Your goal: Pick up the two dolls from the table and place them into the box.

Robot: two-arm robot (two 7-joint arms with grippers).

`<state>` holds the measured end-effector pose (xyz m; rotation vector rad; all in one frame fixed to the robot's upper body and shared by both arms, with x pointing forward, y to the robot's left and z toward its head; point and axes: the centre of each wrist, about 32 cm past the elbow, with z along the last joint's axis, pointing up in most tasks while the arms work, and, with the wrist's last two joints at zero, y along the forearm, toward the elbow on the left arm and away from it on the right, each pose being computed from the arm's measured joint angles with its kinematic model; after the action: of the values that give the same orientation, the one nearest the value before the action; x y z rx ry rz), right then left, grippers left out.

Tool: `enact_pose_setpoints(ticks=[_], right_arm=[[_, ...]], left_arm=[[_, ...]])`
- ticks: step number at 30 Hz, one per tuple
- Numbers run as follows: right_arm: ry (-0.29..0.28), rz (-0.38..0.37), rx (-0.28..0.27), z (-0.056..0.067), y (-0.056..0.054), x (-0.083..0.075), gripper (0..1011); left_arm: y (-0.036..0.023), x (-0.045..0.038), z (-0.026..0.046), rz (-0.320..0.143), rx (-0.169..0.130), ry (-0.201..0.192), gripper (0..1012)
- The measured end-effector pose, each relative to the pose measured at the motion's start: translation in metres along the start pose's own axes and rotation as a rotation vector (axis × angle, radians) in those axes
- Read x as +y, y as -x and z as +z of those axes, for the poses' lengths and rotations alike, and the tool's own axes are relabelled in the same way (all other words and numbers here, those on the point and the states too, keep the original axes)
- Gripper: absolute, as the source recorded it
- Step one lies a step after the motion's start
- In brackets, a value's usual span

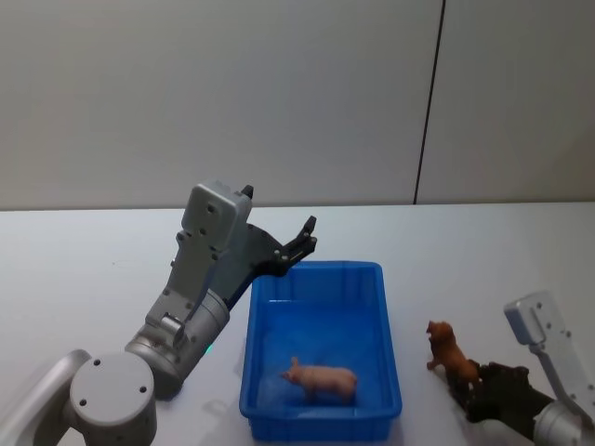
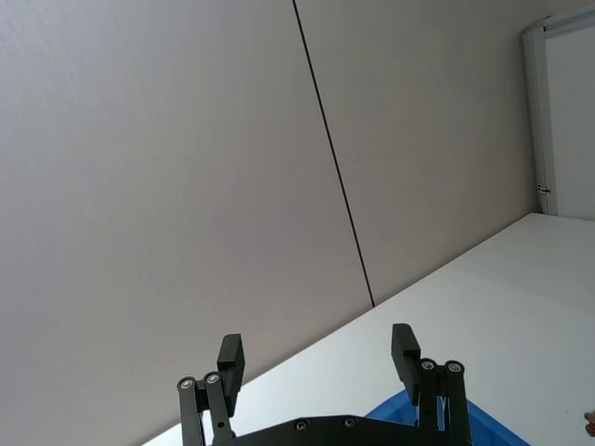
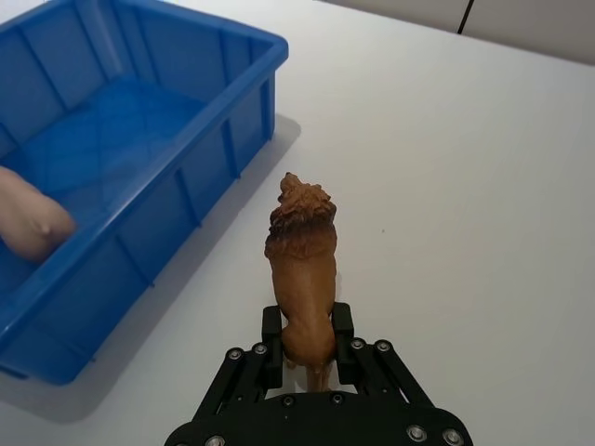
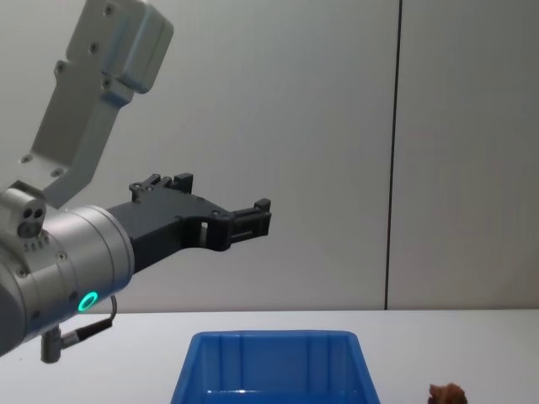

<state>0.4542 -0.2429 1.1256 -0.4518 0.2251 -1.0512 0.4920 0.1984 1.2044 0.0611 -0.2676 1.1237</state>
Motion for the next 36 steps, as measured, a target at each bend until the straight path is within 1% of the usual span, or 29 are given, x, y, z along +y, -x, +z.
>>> enact_pose_setpoints(ticks=[7, 10, 14, 17, 20, 23, 24, 27, 30, 32, 33, 36], right_arm=[[-0.044, -0.017, -0.016, 0.007, 0.0, 0.002, 296], [-0.083, -0.022, -0.03, 0.014, 0.001, 0.003, 296], [-0.117, -0.022, -0.042, 0.022, 0.001, 0.003, 296], [-0.169, -0.008, -0.06, 0.033, 0.003, 0.004, 296], [-0.197, 0.006, -0.07, 0.04, 0.005, 0.004, 296], [-0.243, 0.039, -0.085, 0.054, 0.01, 0.006, 296], [-0.243, 0.039, -0.085, 0.054, 0.01, 0.006, 296], [-0.275, 0.079, -0.099, 0.065, 0.015, 0.009, 296], [-0.29, 0.106, -0.106, 0.072, 0.02, 0.012, 296], [-0.299, 0.14, -0.116, 0.078, 0.026, 0.017, 296], [-0.299, 0.14, -0.116, 0.078, 0.026, 0.017, 296], [-0.296, 0.171, -0.123, 0.082, 0.034, 0.024, 296]], left_arm=[[0.0, 0.0, 0.0, 0.0, 0.0, 0.0, 1004], [0.0, 0.0, 0.0, 0.0, 0.0, 0.0, 1004], [0.0, 0.0, 0.0, 0.0, 0.0, 0.0, 1004], [0.0, 0.0, 0.0, 0.0, 0.0, 0.0, 1003], [0.0, 0.0, 0.0, 0.0, 0.0, 0.0, 1004], [0.0, 0.0, 0.0, 0.0, 0.0, 0.0, 1004], [0.0, 0.0, 0.0, 0.0, 0.0, 0.0, 1004], [0.0, 0.0, 0.0, 0.0, 0.0, 0.0, 1004], [0.0, 0.0, 0.0, 0.0, 0.0, 0.0, 1004], [0.0, 0.0, 0.0, 0.0, 0.0, 0.0, 1004], [0.0, 0.0, 0.0, 0.0, 0.0, 0.0, 1004], [0.0, 0.0, 0.0, 0.0, 0.0, 0.0, 1004]])
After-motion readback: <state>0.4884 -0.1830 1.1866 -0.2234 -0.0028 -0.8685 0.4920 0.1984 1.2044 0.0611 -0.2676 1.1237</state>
